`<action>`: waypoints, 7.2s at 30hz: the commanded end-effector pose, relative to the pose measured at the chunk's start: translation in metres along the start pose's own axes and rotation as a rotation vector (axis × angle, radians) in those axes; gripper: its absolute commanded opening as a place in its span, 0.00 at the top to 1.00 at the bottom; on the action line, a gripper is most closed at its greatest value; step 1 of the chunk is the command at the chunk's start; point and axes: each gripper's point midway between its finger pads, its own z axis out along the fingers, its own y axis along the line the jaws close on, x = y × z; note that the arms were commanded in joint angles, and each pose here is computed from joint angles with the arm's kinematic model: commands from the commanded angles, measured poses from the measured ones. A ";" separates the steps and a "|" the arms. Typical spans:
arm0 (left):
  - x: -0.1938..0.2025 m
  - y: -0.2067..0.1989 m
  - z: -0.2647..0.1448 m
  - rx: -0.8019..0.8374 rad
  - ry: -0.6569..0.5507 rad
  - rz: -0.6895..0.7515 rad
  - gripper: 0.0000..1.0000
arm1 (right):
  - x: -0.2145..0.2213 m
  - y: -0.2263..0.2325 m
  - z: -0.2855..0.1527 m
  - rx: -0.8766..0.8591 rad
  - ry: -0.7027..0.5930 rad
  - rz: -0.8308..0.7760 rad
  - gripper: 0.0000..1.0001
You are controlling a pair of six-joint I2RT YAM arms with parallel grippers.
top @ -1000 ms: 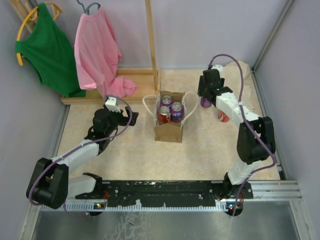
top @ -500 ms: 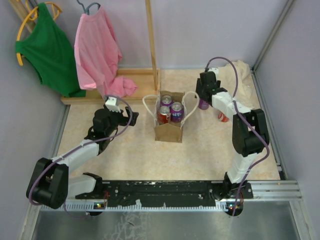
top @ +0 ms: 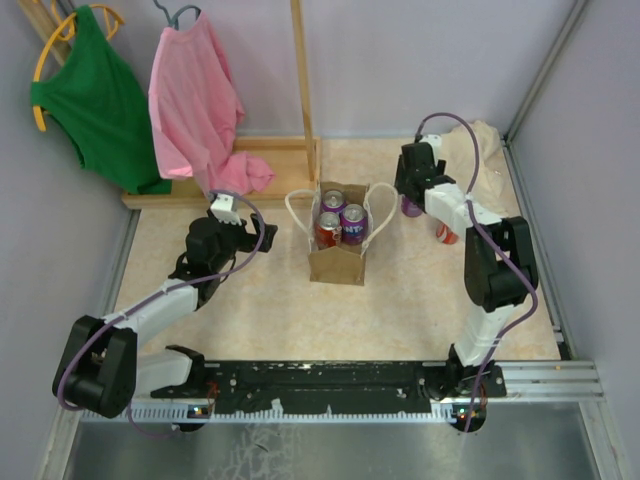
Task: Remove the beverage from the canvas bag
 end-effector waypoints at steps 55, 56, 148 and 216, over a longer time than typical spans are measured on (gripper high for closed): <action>-0.021 -0.011 0.002 0.034 -0.049 0.004 0.00 | 0.013 0.181 -0.167 -0.805 0.059 -0.651 0.29; -0.021 -0.011 0.002 0.034 -0.049 0.003 0.00 | 0.017 0.179 -0.162 -0.794 0.074 -0.664 0.30; -0.015 -0.012 0.004 0.046 -0.039 0.003 0.00 | 0.121 0.155 -0.071 -0.712 0.436 -1.004 0.72; -0.015 -0.017 -0.001 0.069 -0.052 -0.016 0.00 | -0.188 -0.052 -0.247 0.087 -0.440 -0.092 1.00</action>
